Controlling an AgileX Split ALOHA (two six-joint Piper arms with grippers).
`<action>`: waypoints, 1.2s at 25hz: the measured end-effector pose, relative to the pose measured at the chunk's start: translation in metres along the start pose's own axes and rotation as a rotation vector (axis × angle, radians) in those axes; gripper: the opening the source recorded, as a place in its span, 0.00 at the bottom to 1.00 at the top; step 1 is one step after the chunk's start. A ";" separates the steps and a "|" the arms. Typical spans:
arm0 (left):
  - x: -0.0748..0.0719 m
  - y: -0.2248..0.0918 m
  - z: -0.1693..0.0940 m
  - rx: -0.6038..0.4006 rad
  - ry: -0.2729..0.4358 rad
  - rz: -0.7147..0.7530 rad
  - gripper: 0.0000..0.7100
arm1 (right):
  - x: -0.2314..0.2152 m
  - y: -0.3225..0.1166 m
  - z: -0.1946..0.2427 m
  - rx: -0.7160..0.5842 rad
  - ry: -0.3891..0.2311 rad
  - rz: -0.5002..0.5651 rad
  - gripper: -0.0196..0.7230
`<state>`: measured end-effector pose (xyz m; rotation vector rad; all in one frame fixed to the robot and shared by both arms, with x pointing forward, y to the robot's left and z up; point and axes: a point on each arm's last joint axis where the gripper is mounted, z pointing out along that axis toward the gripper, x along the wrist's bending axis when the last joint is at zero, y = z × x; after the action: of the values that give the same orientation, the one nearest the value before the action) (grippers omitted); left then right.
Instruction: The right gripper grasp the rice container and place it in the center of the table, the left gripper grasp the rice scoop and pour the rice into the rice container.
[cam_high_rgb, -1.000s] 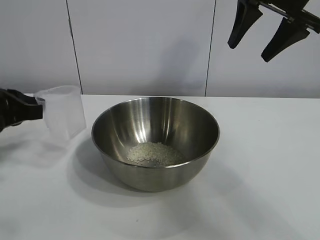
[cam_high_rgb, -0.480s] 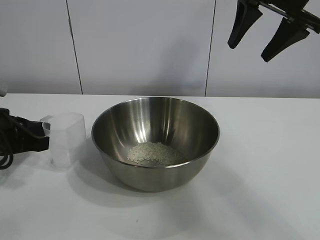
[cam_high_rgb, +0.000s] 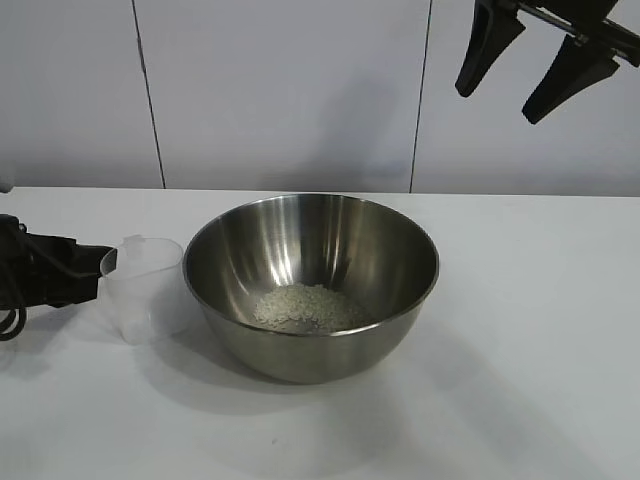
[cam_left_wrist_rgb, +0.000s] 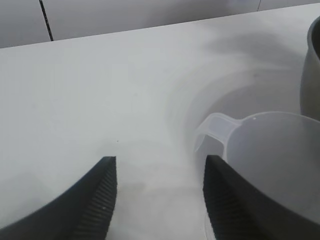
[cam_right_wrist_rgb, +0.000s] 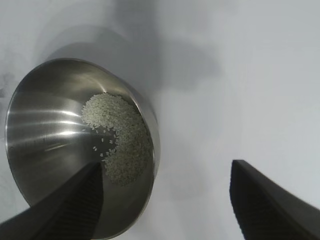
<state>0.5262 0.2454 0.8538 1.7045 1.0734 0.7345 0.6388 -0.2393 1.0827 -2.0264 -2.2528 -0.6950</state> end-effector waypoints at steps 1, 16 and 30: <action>-0.001 -0.001 -0.003 0.005 -0.001 -0.003 0.56 | 0.000 0.000 0.000 0.000 0.000 0.000 0.69; -0.017 -0.014 -0.072 0.071 0.100 -0.089 0.57 | 0.000 0.002 0.000 -0.024 -0.003 0.000 0.69; -0.003 0.015 -0.073 -0.093 0.217 -0.282 0.57 | 0.000 0.002 0.000 -0.024 -0.002 0.000 0.69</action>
<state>0.4684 0.2702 0.8945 1.3803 1.3750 0.7854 0.6409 -0.2394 1.0833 -2.0388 -2.2566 -0.7235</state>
